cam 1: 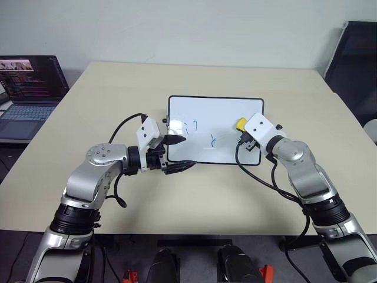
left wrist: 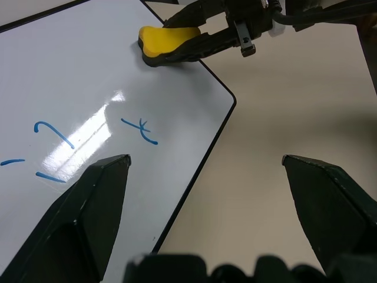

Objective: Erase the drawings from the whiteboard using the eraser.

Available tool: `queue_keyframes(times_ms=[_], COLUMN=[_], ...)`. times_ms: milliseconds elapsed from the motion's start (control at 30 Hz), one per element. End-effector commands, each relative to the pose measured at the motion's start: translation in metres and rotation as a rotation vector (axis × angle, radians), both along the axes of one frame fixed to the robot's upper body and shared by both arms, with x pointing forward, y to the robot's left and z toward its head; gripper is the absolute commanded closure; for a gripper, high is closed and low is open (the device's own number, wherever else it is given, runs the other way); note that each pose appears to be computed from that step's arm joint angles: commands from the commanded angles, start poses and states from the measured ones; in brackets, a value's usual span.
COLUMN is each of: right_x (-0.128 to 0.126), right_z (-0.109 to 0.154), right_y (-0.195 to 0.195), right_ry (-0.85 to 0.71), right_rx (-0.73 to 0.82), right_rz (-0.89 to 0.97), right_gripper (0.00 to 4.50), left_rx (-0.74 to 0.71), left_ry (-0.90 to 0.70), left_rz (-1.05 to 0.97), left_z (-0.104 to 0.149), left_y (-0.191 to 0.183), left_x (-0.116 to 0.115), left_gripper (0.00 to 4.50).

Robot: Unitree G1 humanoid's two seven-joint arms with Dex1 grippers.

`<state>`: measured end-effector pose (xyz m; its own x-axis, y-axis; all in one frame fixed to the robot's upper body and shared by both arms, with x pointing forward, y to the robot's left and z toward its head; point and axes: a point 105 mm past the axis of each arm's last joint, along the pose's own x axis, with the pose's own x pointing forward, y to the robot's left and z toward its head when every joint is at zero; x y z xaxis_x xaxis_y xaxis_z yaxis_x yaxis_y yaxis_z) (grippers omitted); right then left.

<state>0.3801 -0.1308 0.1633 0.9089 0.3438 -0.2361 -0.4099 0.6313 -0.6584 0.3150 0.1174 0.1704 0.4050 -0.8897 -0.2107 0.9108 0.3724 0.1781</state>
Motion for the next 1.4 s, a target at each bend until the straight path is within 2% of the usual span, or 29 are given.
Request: queue_keyframes(times_ms=[33, 200, 333, 500, 633, 900, 1033, 1200, 1300, 1400], right_x=[-0.008, -0.014, -0.019, -0.03, -0.045, -0.094, -0.108, -0.11, -0.097, -0.078], right_z=[-0.018, -0.019, -0.011, 0.013, 0.018, 0.0, -0.007, -0.017, -0.018, -0.016], right_y=[-0.009, -0.021, -0.01, 0.011, 0.013, 0.013, 0.02, 0.028, 0.032, 0.042], right_ry=[0.097, 0.098, 0.082, 0.029, 0.025, 0.089, 0.139, 0.179, 0.142, 0.054], right_rx=[-0.02, -0.011, 0.069, 0.292, 0.389, 0.561, 0.602, 0.555, 0.465, 0.306], right_rz=[-0.004, -0.039, -0.003, 0.085, 0.133, 0.212, 0.253, 0.277, 0.254, 0.25], right_gripper=[3.38, 3.39, 3.39, 3.39, 3.39, 3.39, 3.39, 3.39, 3.39, 3.39], left_rx=[-0.021, -0.017, -0.018, -0.014, -0.068, -0.18, -0.143, -0.092, -0.088, -0.068], left_ry=[-0.053, -0.05, -0.045, -0.036, -0.036, -0.003, 0.02, 0.037, 0.041, 0.033], left_rz=[-0.013, 0.006, 0.029, 0.098, 0.16, 0.33, 0.316, 0.306, 0.305, 0.286], left_z=[0.014, 0.014, 0.014, 0.01, 0.013, 0.002, -0.008, -0.018, -0.018, -0.018], left_y=[-0.002, 0.002, 0.006, 0.025, 0.038, 0.07, 0.072, 0.073, 0.072, 0.067], left_x=[-0.004, -0.002, -0.001, -0.001, 0.0, -0.004, -0.013, -0.019, -0.018, -0.017], left_gripper=[0.0, 0.0, 0.0, 0.0, 0.0, 0.0, 0.0, 0.0, 0.0, 0.0])
